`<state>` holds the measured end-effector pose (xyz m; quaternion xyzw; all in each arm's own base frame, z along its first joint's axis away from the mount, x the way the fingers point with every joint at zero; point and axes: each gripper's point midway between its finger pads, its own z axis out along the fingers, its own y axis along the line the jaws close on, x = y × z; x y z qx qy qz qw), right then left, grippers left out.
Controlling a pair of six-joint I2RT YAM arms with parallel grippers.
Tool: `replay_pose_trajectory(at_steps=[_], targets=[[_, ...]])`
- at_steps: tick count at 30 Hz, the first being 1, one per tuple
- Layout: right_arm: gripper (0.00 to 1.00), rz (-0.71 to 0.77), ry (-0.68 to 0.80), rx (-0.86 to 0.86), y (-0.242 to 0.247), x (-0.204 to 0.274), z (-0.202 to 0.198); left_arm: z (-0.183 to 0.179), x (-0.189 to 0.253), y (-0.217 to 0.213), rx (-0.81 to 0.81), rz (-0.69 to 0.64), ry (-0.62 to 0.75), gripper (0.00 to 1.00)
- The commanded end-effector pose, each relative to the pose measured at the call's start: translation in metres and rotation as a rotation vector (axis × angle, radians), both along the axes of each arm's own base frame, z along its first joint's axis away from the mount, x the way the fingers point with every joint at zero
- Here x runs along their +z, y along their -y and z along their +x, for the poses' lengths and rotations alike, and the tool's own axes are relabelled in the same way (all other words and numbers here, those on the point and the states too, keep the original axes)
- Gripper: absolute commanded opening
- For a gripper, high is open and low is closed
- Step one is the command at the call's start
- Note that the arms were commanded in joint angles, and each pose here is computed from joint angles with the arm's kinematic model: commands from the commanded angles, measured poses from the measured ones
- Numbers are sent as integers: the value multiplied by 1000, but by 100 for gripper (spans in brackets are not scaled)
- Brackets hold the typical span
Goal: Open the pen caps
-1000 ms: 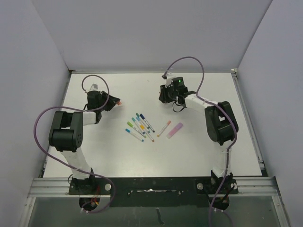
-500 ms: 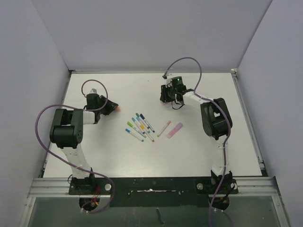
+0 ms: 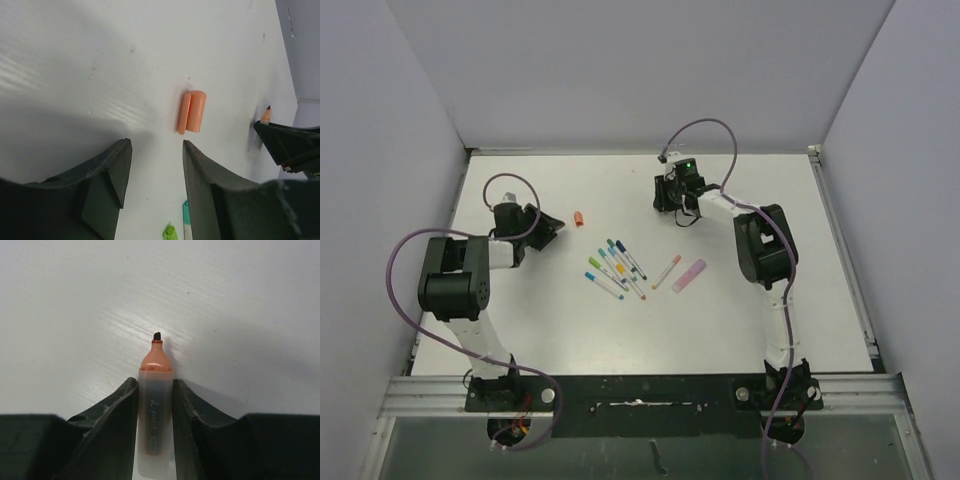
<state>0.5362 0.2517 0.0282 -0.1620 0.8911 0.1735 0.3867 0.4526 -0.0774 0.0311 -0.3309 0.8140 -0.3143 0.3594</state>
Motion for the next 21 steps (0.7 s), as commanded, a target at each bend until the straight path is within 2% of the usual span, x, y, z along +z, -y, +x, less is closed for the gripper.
replay_pose_trajectory(at_steps=[1, 4, 7, 12, 13, 15, 16, 18, 21], targets=[[6, -1, 56, 30, -34, 21, 4, -6, 47, -9, 20, -5, 105, 46], [7, -13, 57, 48, -50, 18, 1, -17, 66, -9, 23, -2, 151, 56], [10, -16, 61, 60, -64, 18, 0, -28, 90, -8, 16, 5, 214, 72], [19, -19, 55, 76, -82, 12, -4, -39, 117, -6, 6, 6, 284, 82], [24, -18, 54, 79, -85, 11, -5, -40, 120, -6, 4, 5, 294, 84], [42, -17, 55, 83, -88, 10, -6, -42, 126, -5, 1, 3, 313, 91], [47, -17, 53, 80, -88, 9, -5, -43, 128, -4, -1, 3, 318, 95], [56, -14, 51, 79, -90, 9, -6, -45, 130, -4, -3, 6, 326, 97], [61, -13, 61, 79, -90, 11, -4, -46, 133, -2, -12, -1, 342, 98]])
